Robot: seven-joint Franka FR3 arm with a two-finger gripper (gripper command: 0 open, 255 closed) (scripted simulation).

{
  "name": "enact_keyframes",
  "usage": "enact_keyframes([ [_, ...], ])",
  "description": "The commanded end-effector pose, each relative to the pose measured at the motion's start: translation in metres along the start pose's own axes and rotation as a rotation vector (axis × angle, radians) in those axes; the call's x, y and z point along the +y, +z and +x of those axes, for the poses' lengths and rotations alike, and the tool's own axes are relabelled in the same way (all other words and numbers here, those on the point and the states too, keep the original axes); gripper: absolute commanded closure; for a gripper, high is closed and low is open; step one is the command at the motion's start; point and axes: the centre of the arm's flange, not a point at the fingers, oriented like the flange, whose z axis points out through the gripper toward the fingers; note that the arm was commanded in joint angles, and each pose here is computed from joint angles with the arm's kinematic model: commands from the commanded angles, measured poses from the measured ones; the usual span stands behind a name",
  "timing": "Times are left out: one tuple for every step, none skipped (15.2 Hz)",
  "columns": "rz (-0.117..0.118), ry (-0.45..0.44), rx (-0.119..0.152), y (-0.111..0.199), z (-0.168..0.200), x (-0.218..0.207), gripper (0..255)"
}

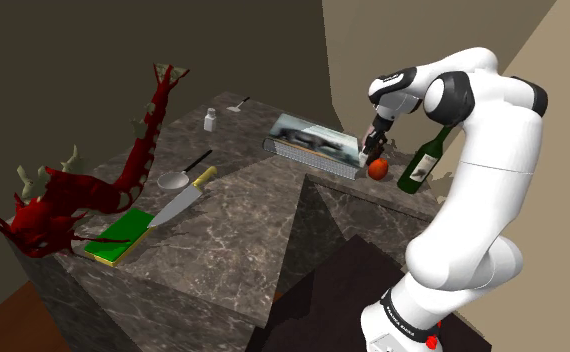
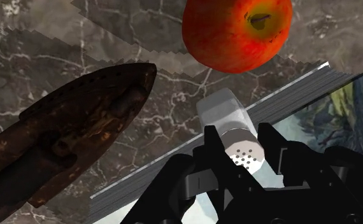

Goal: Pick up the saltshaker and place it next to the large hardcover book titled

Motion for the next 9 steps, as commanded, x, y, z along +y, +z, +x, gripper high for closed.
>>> enact_keyframes([
  [0.000,0.000,0.000,0.0007,0.0002,-0.0001,255],
  [0.000,0.000,0.000,0.0007,0.0002,-0.0001,255],
  [0.000,0.000,0.000,0.0007,0.0002,-0.0001,255],
  [0.000,0.000,0.000,0.0007,0.0002,-0.0001,255],
  [0.000,0.000,0.000,0.0007,0.0002,-0.0001,255],
  [0.000,0.000,0.000,0.0007,0.0003,-0.0001,0],
  [0.000,0.000,0.000,0.0008,0.0002,-0.0001,0],
  [0.000,0.000,0.000,0.0008,0.0002,-0.0001,0],
  [0.000,0.000,0.000,0.0008,0.0003,-0.0001,0],
])
